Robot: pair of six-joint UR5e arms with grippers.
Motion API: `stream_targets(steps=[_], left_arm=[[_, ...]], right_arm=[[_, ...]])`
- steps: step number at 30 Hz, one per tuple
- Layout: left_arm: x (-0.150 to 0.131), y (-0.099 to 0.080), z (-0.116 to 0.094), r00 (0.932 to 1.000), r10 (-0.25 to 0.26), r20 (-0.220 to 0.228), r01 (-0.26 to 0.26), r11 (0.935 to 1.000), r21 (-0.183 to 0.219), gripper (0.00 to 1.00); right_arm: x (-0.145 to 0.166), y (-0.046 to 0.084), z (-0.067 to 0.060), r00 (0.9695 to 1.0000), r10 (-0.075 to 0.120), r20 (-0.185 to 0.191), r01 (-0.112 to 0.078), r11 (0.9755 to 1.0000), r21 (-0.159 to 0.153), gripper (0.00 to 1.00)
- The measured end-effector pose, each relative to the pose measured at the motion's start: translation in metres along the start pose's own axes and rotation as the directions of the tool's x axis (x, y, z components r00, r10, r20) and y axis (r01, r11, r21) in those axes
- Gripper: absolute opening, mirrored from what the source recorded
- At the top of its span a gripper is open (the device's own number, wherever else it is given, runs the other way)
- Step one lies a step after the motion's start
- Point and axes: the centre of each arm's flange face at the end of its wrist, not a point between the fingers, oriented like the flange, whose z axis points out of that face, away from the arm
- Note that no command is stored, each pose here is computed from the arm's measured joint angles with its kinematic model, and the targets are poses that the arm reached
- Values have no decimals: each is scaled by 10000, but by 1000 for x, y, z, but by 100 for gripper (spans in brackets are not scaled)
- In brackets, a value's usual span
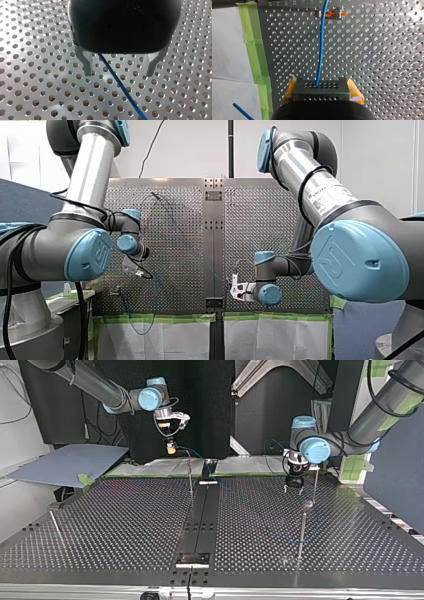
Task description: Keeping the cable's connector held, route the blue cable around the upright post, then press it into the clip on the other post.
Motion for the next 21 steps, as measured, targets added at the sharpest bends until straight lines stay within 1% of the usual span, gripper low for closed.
stream_targets(steps=[7, 11, 14, 21], left_arm=[[-2, -5, -1, 9985, -539, 58, 539, 9985, 128, 99], [-4, -8, -2, 9958, -908, 76, 906, 9957, 192, 99], [-4, -8, -3, 9932, -1162, 79, 1161, 9931, 177, 99], [-3, -4, -6, 9915, -1302, 66, 1301, 9914, 116, 99]], right_arm=[[0, 0, 0, 10000, 0, -1, 0, 10000, -1, 0], [-1, 0, 0, 10000, 0, 1, 0, 10000, 0, 0], [-1, 0, 0, 10000, 1, 1, -1, 10000, 0, 0], [-1, 0, 0, 10000, 0, 1, 0, 10000, 0, 0]])
